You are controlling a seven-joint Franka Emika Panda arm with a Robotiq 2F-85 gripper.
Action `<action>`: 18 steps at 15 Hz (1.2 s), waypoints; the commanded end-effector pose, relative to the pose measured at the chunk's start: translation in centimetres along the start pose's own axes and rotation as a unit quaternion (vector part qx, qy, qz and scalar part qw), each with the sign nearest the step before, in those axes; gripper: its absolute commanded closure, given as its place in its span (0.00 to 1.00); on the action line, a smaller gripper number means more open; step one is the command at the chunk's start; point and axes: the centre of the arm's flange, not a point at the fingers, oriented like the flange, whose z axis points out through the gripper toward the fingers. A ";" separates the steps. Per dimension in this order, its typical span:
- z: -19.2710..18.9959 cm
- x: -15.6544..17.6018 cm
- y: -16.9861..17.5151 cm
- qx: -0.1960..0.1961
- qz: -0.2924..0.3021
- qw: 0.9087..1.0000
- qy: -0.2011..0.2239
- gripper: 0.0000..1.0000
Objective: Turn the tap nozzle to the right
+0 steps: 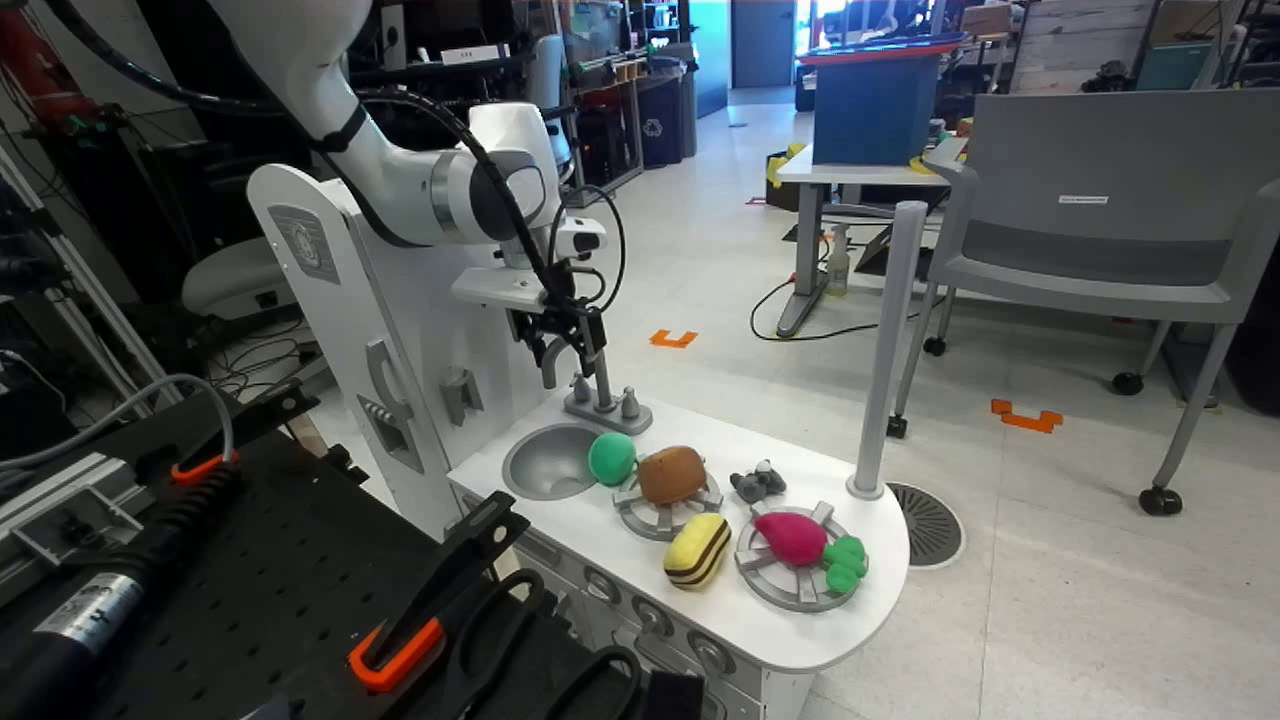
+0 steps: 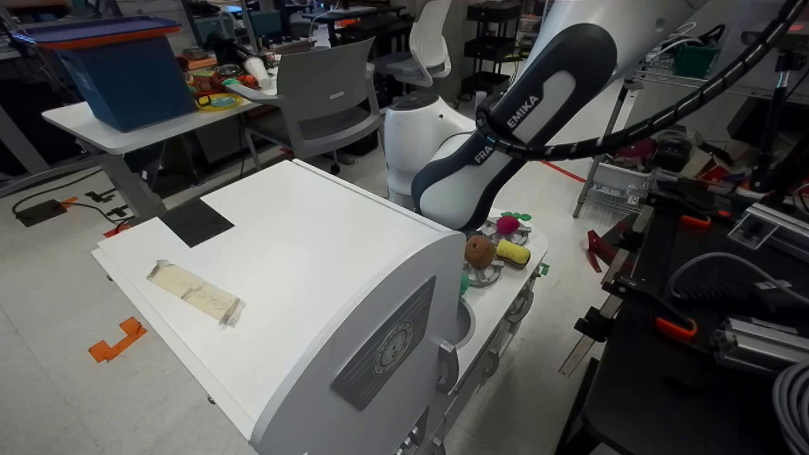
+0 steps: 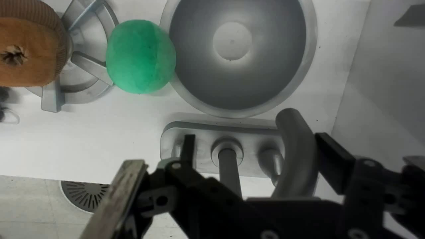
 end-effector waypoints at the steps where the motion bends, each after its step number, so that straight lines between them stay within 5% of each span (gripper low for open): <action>1: 0.4 1.3 0.0 -0.015 0.006 1.000 0.012 0.42; 8: -0.4 1.2 4.7 -0.040 0.034 0.999 0.013 0.97; 18: -3.4 3.3 10.8 -0.098 0.075 0.991 0.056 0.98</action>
